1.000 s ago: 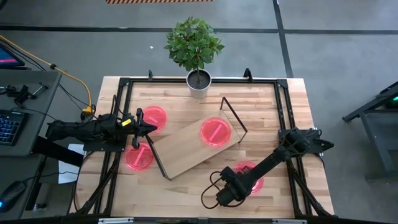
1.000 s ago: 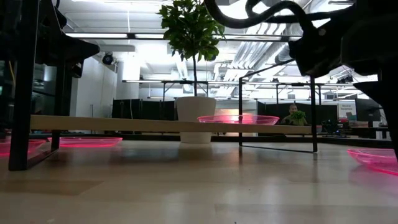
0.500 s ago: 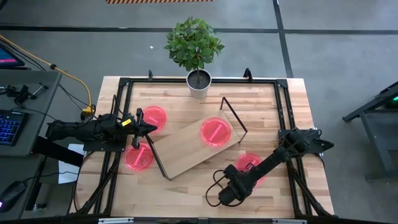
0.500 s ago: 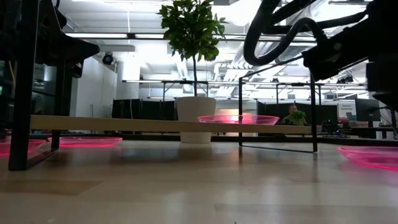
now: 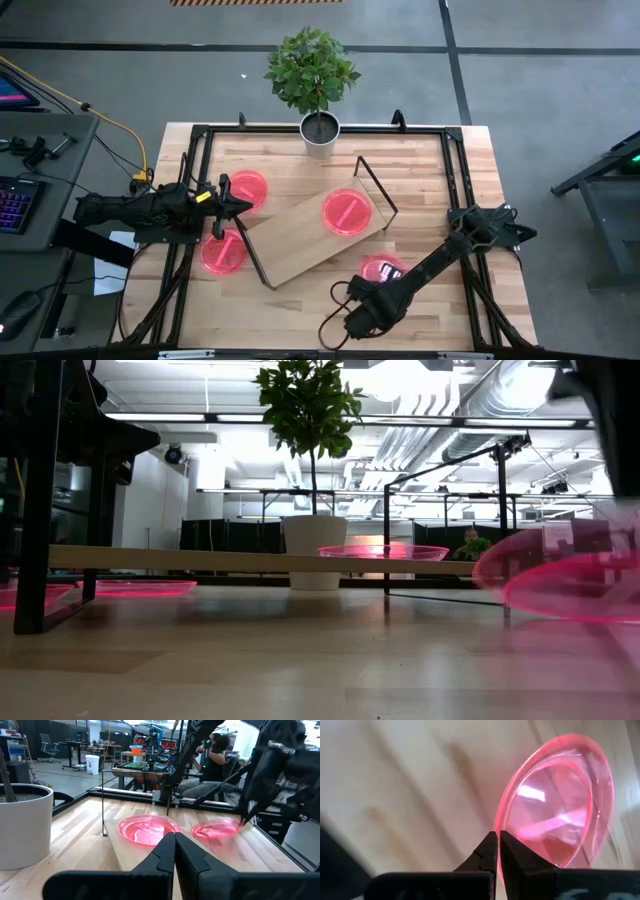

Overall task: Place and stack plates onto a shelf
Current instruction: Stack the pink plate on top of the pink plate on the shelf

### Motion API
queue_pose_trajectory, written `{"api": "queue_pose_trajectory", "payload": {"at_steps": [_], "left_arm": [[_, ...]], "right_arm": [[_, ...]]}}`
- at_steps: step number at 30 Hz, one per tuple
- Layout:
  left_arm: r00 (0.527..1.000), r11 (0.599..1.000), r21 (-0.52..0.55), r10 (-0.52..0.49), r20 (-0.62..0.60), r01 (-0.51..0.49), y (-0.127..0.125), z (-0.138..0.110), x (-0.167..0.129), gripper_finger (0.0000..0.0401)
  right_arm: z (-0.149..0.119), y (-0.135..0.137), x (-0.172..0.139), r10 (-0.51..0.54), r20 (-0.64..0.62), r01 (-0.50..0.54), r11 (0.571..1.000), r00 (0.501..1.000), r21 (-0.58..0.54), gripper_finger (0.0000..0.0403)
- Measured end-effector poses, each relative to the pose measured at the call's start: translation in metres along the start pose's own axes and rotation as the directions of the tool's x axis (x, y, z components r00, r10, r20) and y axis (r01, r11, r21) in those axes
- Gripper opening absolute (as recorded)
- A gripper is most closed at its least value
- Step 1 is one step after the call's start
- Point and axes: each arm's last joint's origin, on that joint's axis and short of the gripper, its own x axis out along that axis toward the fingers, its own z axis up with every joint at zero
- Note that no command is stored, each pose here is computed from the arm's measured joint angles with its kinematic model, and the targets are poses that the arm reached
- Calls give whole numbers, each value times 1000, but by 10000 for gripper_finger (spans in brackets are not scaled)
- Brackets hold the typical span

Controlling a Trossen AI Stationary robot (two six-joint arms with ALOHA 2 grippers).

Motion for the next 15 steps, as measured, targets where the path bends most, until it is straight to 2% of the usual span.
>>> {"api": "queue_pose_trajectory", "payload": {"at_steps": [4, 8, 11, 15], "left_arm": [[1000, 1000, 0, 0, 0, 0, 0, 0, 0, 0], [1000, 1000, 0, 0, 0, 0, 0, 0, 0, 0], [1000, 1000, 0, 0, 0, 0, 0, 0, 0, 0], [1000, 1000, 0, 0, 0, 0, 0, 0, 0, 0]], "right_arm": [[10, 10, -33, 101, 102, -92, 991, 990, -93, 0], [15, 13, -60, 150, 203, -123, 983, 968, -137, 0], [15, 13, -61, 142, 213, -123, 987, 967, -100, 0], [13, 12, -39, 86, 236, -83, 996, 968, -24, 0]]}}
